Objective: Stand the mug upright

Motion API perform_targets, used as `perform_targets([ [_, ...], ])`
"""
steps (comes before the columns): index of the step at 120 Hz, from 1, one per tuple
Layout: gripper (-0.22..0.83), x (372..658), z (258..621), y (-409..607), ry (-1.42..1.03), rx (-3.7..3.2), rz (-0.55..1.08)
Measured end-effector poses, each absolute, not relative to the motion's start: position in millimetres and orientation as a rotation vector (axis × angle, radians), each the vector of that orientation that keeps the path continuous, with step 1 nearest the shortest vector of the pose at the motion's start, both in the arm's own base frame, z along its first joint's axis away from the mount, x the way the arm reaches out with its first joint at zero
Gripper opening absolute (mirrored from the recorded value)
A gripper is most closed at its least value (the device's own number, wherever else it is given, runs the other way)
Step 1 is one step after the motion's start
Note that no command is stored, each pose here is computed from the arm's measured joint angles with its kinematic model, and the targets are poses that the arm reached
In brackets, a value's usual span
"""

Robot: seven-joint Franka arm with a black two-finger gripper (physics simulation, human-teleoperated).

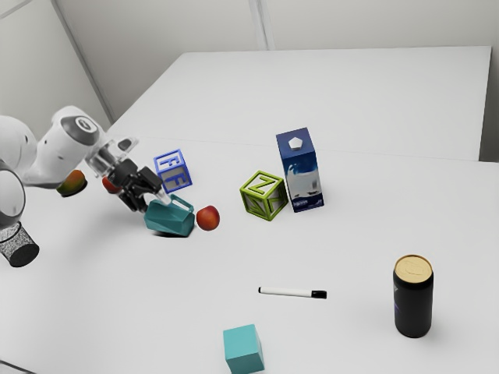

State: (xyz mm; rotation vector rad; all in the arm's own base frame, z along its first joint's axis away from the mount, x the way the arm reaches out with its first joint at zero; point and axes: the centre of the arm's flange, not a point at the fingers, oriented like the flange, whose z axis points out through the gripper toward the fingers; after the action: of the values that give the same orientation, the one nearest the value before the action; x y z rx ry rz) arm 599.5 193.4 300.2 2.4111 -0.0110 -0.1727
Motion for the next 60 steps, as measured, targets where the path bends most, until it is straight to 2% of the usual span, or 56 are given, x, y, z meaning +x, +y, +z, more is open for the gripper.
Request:
perform_targets([
  [13, 0.45, 596, 302, 190, -0.019, 2.398, -0.161],
  [42, 0.06, 582, 308, 185, -0.013, 2.384, -0.127],
  [60, -0.07, 580, 321, 187, -0.022, 2.393, -0.094],
])
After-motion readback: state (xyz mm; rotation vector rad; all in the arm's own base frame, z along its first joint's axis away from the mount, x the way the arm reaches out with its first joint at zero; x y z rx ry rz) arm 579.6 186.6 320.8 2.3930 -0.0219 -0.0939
